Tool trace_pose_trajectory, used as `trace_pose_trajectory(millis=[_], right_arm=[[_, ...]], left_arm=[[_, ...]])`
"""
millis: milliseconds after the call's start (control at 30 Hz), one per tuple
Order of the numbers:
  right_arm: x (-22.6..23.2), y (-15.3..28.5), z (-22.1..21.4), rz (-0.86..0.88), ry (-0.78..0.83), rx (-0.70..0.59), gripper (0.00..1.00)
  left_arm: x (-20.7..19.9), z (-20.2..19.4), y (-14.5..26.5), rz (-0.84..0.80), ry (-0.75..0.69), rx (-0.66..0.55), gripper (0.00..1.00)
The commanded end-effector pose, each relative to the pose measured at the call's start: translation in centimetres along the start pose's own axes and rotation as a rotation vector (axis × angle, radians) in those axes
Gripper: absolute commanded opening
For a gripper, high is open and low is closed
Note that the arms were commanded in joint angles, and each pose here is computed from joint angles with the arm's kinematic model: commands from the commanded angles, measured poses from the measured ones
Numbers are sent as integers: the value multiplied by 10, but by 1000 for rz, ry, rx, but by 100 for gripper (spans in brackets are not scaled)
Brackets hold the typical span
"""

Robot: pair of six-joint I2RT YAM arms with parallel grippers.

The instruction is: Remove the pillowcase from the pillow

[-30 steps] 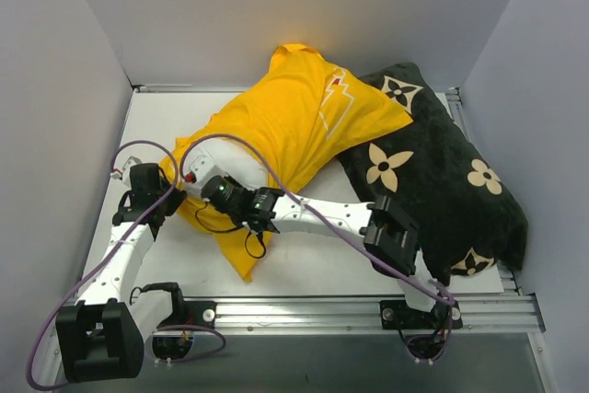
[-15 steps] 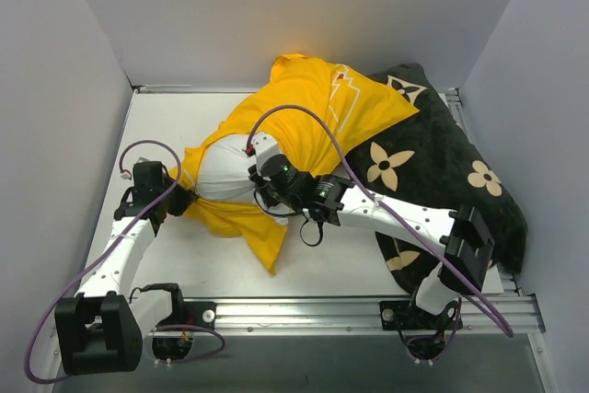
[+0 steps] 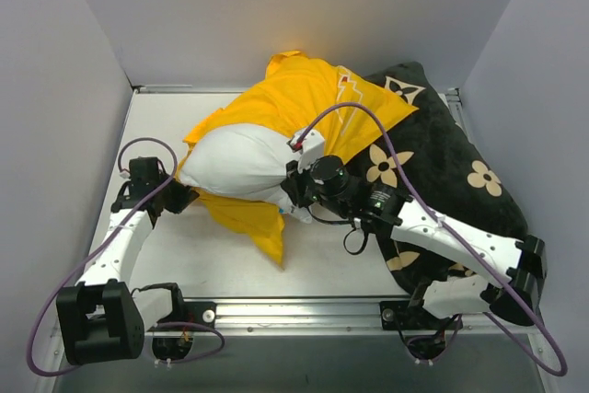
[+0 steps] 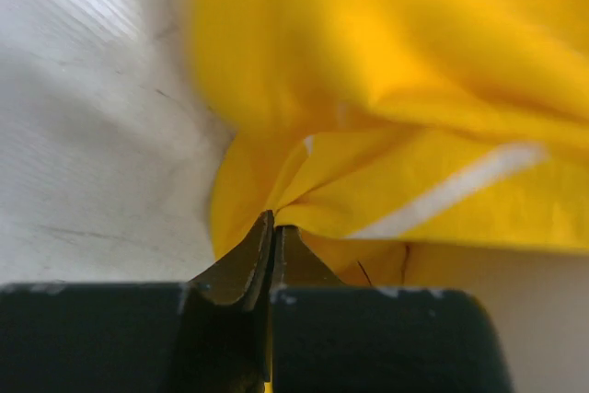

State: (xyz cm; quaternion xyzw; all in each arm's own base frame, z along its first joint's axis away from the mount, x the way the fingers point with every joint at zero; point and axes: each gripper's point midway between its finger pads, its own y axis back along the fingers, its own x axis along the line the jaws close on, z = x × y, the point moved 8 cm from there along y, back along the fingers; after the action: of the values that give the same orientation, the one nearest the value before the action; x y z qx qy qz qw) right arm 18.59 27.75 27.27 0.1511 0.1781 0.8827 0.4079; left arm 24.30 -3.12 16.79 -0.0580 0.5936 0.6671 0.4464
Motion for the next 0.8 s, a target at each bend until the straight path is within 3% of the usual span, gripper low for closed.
trace_pose_trajectory(millis=[0, 267, 500, 600, 633, 667, 767], right_arm=[[-30, 50, 33, -132, -62, -149, 0], [-30, 71, 31, -64, -65, -168, 0], [19, 72, 39, 233, -54, -159, 0], [45, 53, 33, 320, -33, -98, 0], [50, 40, 27, 328, -32, -76, 0], [54, 36, 24, 353, -47, -59, 0], [62, 16, 19, 386, -87, -43, 0]], left_arm=[[28, 61, -3, 236, 24, -373, 0], [5, 81, -2, 130, 2, -366, 0], [-29, 96, -25, 15, -48, -259, 0], [-46, 106, -13, -29, -82, -267, 21], [-49, 108, -7, -31, -99, -280, 31], [-59, 118, 5, -37, -111, -332, 52], [-67, 130, 36, -4, -142, -400, 76]])
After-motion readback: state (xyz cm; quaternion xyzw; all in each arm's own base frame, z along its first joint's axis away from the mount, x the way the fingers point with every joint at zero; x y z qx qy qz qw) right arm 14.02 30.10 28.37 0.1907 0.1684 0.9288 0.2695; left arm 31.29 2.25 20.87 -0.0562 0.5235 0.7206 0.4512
